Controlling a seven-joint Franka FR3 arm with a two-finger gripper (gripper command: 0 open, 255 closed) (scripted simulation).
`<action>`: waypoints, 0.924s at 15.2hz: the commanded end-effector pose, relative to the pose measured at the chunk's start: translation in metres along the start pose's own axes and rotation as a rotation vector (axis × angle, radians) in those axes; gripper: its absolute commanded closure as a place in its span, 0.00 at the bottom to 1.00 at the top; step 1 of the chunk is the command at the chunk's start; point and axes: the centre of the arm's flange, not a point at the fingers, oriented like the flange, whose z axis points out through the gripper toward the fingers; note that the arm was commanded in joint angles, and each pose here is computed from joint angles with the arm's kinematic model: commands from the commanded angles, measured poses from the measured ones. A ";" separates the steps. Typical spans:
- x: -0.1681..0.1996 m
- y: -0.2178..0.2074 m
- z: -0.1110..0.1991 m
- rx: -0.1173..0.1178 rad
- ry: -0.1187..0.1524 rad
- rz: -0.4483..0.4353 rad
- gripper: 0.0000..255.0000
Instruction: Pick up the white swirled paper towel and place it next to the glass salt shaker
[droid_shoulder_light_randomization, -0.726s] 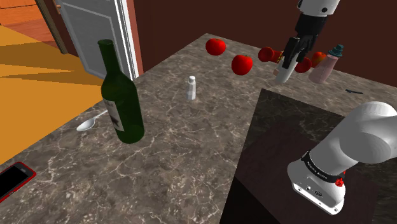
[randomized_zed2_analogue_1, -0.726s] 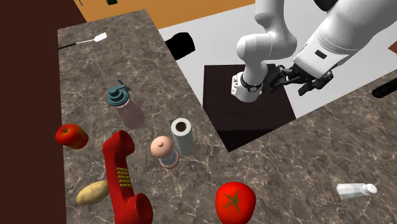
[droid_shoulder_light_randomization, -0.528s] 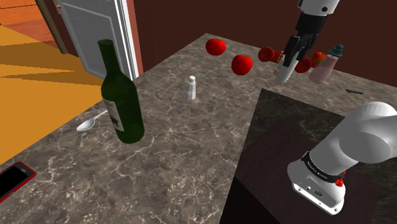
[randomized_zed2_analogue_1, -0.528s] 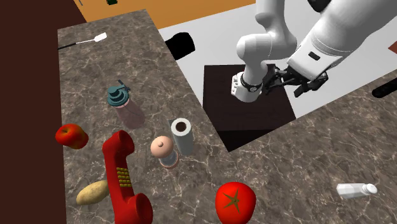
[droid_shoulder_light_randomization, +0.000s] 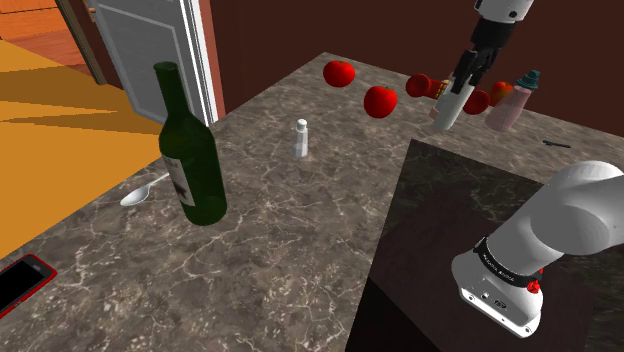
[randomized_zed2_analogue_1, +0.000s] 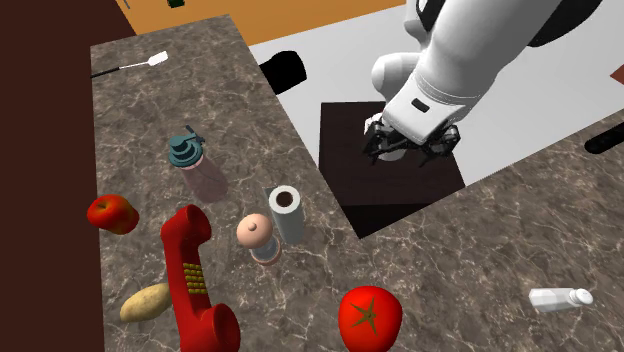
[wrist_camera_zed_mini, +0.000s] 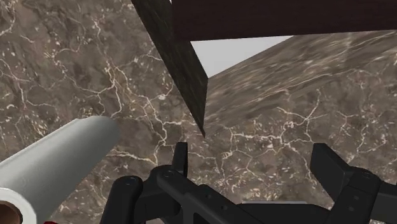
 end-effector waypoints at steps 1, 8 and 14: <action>0.007 0.025 0.002 -0.003 0.012 -0.010 0.00; 0.036 0.109 0.008 -0.006 0.053 -0.039 0.00; 0.064 0.181 0.012 -0.010 0.087 -0.063 0.00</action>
